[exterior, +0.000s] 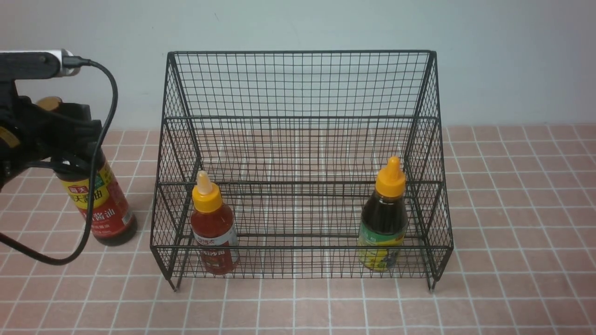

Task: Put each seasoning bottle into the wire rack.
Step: Use the left arm to grab the condiment bottle closest to it, then use the left arm to put the condiment bottle back on the shelf

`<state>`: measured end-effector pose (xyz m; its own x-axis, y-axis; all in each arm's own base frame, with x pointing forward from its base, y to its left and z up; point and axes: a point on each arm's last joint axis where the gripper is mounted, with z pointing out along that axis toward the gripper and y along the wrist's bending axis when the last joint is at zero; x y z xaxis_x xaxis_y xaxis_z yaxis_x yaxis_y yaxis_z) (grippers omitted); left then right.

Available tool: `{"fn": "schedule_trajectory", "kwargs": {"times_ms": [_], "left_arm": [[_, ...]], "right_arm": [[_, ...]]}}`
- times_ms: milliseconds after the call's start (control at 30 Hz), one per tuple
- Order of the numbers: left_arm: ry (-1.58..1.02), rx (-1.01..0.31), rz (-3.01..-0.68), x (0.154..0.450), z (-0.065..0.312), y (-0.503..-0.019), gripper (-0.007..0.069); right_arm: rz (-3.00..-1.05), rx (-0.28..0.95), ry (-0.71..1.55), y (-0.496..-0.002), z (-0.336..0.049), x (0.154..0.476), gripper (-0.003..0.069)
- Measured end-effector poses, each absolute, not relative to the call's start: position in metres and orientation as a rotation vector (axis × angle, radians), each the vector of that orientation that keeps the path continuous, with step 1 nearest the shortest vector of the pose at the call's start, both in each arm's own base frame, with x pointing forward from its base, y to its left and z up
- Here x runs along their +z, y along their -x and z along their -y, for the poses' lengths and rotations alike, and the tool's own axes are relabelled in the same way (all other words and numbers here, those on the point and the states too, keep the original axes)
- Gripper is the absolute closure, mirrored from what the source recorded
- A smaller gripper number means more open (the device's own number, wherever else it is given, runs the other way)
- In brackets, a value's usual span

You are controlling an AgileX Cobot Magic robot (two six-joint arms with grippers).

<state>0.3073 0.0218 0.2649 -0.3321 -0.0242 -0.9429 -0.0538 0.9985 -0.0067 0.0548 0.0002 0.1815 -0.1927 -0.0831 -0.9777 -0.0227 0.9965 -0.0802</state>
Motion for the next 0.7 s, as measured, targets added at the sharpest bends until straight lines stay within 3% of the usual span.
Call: {"fn": "schedule_trajectory", "kwargs": {"times_ms": [33,333,500,700], "left_arm": [[0.069,0.023,-1.913,0.265,-0.022,-0.308,0.0372],[0.072,0.042,-1.952,0.284,-0.023,-0.304,0.0365],[0.013,0.07,-1.787,0.364,-0.015,-0.293,0.0365],[-0.05,0.03,-1.655,0.42,0.006,-0.288,0.0365]], "right_arm": [[-1.764,-0.054,0.078,-0.055,0.0,0.181,0.0671],[-1.765,-0.044,0.065,-0.055,0.0,0.181,0.0671],[-1.765,-0.041,0.063,-0.055,0.0,0.181,0.0671],[-1.765,-0.041,0.062,-0.055,0.0,0.181,0.0671]]}}
